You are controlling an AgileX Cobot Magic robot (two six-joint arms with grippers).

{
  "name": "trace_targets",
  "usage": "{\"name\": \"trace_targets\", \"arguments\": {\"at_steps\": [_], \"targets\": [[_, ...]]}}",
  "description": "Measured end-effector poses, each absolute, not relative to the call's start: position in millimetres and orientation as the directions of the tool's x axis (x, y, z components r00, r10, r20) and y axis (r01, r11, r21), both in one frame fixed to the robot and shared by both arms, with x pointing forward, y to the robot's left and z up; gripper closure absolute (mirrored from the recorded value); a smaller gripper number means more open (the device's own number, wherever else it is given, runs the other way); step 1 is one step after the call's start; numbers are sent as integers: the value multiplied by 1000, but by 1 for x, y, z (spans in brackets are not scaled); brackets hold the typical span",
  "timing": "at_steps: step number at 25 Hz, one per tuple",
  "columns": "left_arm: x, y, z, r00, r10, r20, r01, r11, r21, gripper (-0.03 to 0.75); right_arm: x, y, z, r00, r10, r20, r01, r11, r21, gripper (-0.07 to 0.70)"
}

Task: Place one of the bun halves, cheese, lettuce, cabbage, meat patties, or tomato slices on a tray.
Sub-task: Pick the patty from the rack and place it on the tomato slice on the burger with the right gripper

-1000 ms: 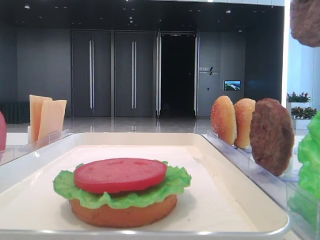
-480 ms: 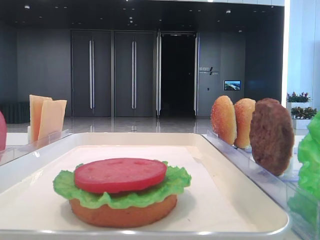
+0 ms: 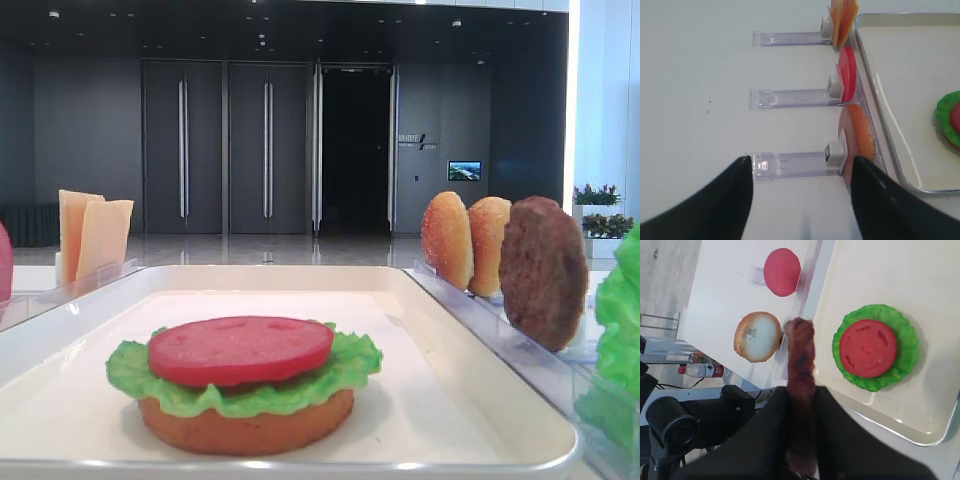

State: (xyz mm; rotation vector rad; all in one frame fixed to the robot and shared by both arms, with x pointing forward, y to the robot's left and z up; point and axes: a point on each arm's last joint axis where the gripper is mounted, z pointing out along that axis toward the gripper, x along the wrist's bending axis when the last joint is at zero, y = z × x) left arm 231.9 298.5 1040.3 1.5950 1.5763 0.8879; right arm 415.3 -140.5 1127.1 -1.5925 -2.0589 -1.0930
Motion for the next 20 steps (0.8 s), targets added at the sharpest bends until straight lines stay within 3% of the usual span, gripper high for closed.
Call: {"name": "trace_targets", "arguments": {"at_steps": [7, 14, 20], "targets": [[232, 299, 1040, 18, 1000, -11, 509, 0, 861, 244, 423, -135, 1118, -315, 676, 666, 930, 81, 358, 497], [232, 299, 1040, 18, 1000, -11, 509, 0, 861, 244, 445, -114, 1093, -304, 623, 721, 948, 122, 294, 497], [232, 299, 1040, 18, 1000, -11, 509, 0, 861, 244, 456, -97, 1072, -323, 624, 712, 943, 151, 295, 497]]}}
